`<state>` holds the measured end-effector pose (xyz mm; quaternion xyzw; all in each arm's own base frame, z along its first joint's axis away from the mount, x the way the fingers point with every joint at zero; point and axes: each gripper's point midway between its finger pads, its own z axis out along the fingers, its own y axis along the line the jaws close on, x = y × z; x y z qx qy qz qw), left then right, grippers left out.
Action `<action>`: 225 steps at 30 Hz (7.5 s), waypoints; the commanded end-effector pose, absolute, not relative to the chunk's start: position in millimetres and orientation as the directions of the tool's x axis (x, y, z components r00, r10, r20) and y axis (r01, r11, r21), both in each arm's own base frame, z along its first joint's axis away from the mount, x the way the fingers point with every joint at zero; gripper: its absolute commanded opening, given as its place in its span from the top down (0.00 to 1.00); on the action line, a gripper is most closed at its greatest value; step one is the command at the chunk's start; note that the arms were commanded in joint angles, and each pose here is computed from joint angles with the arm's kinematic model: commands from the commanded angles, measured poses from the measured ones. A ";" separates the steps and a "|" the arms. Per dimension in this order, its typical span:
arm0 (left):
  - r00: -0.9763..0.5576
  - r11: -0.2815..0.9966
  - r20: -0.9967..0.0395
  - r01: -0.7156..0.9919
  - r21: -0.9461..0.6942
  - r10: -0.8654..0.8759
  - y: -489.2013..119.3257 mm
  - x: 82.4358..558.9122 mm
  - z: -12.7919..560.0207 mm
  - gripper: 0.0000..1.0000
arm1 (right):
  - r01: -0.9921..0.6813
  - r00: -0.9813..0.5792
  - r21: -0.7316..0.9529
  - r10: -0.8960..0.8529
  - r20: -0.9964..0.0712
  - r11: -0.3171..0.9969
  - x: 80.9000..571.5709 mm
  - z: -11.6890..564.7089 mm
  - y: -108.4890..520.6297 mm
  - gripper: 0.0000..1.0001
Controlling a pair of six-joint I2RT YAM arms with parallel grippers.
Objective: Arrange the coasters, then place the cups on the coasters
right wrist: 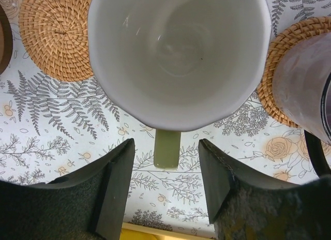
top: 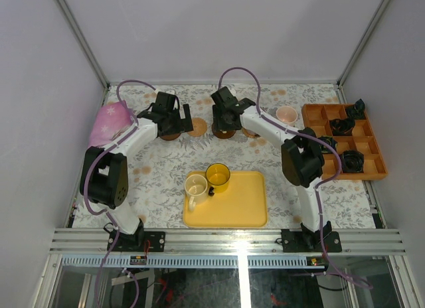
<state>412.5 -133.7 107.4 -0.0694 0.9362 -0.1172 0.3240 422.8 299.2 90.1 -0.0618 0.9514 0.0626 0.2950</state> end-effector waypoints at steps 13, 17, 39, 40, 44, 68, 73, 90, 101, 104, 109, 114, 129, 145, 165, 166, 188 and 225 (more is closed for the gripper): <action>-0.729 0.960 -0.662 0.024 -0.278 -0.173 -139.1 421.6 131.9 0.02 | -0.200 -0.736 0.123 -0.066 -0.674 0.972 407.5 161.2 294.2 0.40; -0.718 0.952 -0.684 0.102 -0.288 -0.130 -146.0 413.0 138.9 0.02 | -0.223 -0.701 0.106 -0.084 -0.708 0.969 397.8 174.0 281.6 0.40; -0.798 0.893 -0.592 0.177 -0.414 -0.116 -177.7 252.2 164.0 0.00 | -0.259 -0.575 0.023 -0.135 -0.807 0.966 361.5 202.6 230.7 0.43; -0.802 0.887 -0.584 0.170 -0.429 -0.128 -177.4 243.5 166.4 0.00 | -0.261 -0.573 0.016 -0.141 -0.807 0.965 362.1 202.7 230.1 0.43; -0.828 0.861 -0.532 0.134 -0.491 -0.174 -178.9 205.5 171.4 0.00 | -0.273 -0.563 0.011 -0.151 -0.813 0.962 363.3 199.1 231.2 0.43; -0.901 0.937 -0.426 0.074 -0.341 -0.083 -191.4 133.3 92.0 0.05 | -0.256 -0.515 0.019 -0.120 -0.849 0.966 357.4 205.2 221.0 0.43; -0.903 0.945 -0.427 0.102 -0.309 -0.042 -193.4 136.2 78.1 0.17 | -0.249 -0.510 0.009 -0.123 -0.852 0.968 358.3 207.3 218.4 0.43; -0.902 0.952 -0.431 0.157 -0.263 0.030 -187.3 133.0 60.1 0.43 | -0.250 -0.548 0.023 -0.122 -0.828 0.968 354.3 189.1 220.7 0.44; -0.899 0.949 -0.437 0.124 -0.290 -0.016 -186.9 131.1 57.1 0.91 | -0.265 -0.570 0.036 -0.126 -0.812 0.964 349.7 179.8 223.4 0.45; -0.887 0.944 -0.461 0.126 -0.306 -0.031 -188.8 133.2 64.7 1.00 | -0.267 -0.573 0.037 -0.128 -0.810 0.963 349.5 178.6 223.7 0.45; -0.848 0.939 -0.527 0.140 -0.315 -0.050 -193.8 146.3 88.0 1.00 | -0.258 -0.564 0.025 -0.130 -0.816 0.966 349.7 179.6 220.1 0.45; -0.792 0.939 -0.608 0.163 -0.304 -0.059 -200.5 164.2 123.1 1.00 | -0.246 -0.528 0.006 -0.129 -0.839 0.969 351.6 187.3 214.0 0.47; -0.664 1.000 -0.748 0.016 0.012 0.020 -184.0 261.2 143.0 1.00 | -0.177 -0.451 0.026 -0.058 -0.891 0.984 373.3 217.5 197.9 0.54; -0.616 0.983 -0.769 -0.056 -0.176 -0.172 -181.7 437.9 139.6 1.00 | -0.059 -0.421 0.063 0.032 -0.906 0.996 417.9 238.2 148.0 0.56; -0.673 0.970 -0.718 -0.001 -0.241 -0.179 -171.1 485.1 138.2 1.00 | -0.043 -0.450 0.100 0.070 -0.890 0.994 435.4 234.9 151.1 0.60; -0.678 0.971 -0.714 0.000 -0.239 -0.175 -170.5 482.5 137.4 1.00 | -0.047 -0.453 0.102 0.070 -0.889 0.994 435.7 233.9 152.1 0.60; -0.749 0.986 -0.658 0.044 -0.160 -0.073 -185.3 449.3 114.6 1.00 | -0.085 -0.484 0.138 0.080 -0.872 0.987 434.8 223.6 163.4 0.60; -0.771 0.987 -0.627 -0.014 -0.161 -0.113 -178.4 454.4 86.9 1.00 | -0.096 -0.526 0.154 0.081 -0.847 0.983 433.0 209.3 168.9 0.61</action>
